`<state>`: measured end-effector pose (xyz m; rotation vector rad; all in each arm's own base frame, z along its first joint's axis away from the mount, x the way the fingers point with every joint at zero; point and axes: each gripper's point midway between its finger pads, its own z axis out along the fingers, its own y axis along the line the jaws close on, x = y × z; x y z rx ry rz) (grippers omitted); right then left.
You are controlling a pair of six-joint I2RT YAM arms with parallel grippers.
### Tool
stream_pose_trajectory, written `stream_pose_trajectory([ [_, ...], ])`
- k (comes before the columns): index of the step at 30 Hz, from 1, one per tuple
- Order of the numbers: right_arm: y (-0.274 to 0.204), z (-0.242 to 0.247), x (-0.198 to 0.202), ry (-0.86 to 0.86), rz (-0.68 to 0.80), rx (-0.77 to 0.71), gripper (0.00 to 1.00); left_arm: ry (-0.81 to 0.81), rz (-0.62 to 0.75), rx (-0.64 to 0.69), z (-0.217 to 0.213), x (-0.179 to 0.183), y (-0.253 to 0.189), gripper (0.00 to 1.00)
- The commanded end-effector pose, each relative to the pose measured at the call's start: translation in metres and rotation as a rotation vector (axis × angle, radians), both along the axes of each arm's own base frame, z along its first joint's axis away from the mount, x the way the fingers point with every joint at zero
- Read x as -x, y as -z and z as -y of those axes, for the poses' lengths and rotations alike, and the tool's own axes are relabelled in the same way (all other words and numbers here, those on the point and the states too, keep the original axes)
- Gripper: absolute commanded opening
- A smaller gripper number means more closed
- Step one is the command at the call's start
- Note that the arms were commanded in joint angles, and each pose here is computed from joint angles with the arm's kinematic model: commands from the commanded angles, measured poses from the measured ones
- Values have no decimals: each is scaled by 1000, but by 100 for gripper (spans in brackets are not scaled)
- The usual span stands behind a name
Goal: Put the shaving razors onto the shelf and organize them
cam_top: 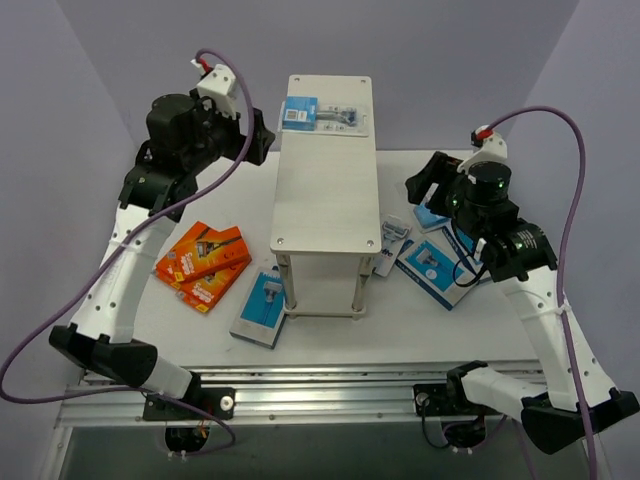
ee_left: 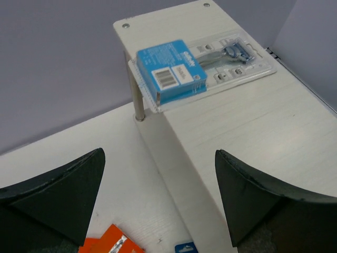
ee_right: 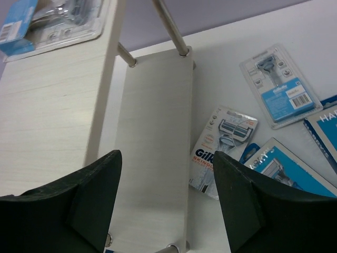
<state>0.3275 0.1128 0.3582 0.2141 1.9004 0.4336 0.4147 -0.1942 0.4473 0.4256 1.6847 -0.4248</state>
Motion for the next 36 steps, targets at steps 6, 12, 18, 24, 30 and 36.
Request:
stream_pose_trajectory([
  [6,71,43,0,121,-145,-188,52,-103,-9,115,-43,52,37,94],
  [12,144,59,-7,141,-248,-236,50,-149,-14,140,-52,63,75,94],
  [18,178,76,-29,156,-322,-245,50,-191,-68,84,-57,62,124,94],
  [24,211,68,-36,123,-411,-266,52,-273,-77,58,-72,61,131,94],
  [30,236,69,-54,99,-432,-227,52,-270,-78,56,-70,63,132,94],
  [36,244,69,-85,69,-432,-188,52,-303,-77,37,-77,62,133,94],
])
